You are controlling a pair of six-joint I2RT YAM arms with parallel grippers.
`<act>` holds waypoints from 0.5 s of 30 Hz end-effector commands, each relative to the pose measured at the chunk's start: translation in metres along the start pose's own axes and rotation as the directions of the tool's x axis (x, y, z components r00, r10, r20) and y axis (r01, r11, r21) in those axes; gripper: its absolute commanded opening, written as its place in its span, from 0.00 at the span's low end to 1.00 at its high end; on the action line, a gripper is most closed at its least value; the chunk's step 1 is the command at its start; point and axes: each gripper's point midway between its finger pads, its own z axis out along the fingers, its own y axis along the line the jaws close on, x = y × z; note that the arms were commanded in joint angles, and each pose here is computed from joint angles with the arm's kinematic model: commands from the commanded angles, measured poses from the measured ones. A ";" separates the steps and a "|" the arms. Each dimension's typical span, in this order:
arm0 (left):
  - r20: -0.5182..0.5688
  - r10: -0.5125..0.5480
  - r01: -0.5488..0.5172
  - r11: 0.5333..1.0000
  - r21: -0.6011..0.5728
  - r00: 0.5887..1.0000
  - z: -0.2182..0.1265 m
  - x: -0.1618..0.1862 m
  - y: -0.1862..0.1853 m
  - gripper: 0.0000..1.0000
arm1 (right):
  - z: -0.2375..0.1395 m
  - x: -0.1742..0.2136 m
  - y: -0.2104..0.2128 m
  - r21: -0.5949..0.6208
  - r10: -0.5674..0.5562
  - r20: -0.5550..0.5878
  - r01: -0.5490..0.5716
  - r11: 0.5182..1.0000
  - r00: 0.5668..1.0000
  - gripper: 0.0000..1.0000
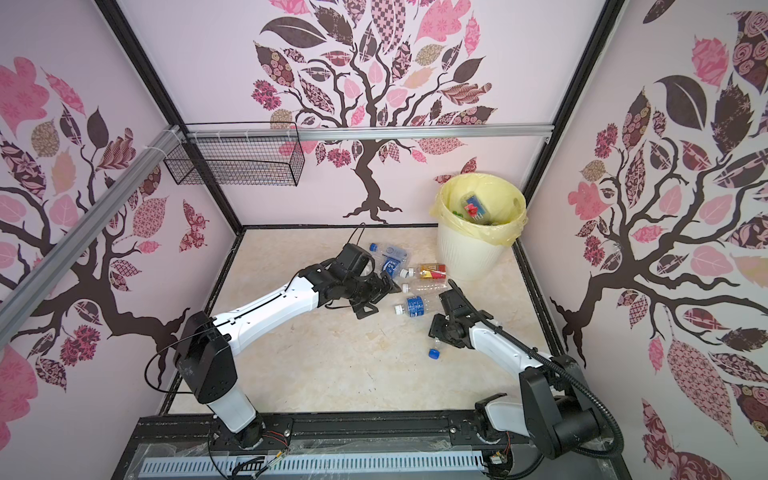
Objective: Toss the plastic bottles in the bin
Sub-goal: 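Close the right gripper around the blue-labelled bottle's body, then lift the blue-labelled bottle and carry it over the bin with the right gripper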
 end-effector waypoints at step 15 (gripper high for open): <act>0.041 -0.013 0.012 1.000 0.019 0.999 -0.020 0.002 0.007 0.97 | 0.006 0.021 -0.026 0.083 -0.026 -0.050 0.031 0.996 0.998 0.66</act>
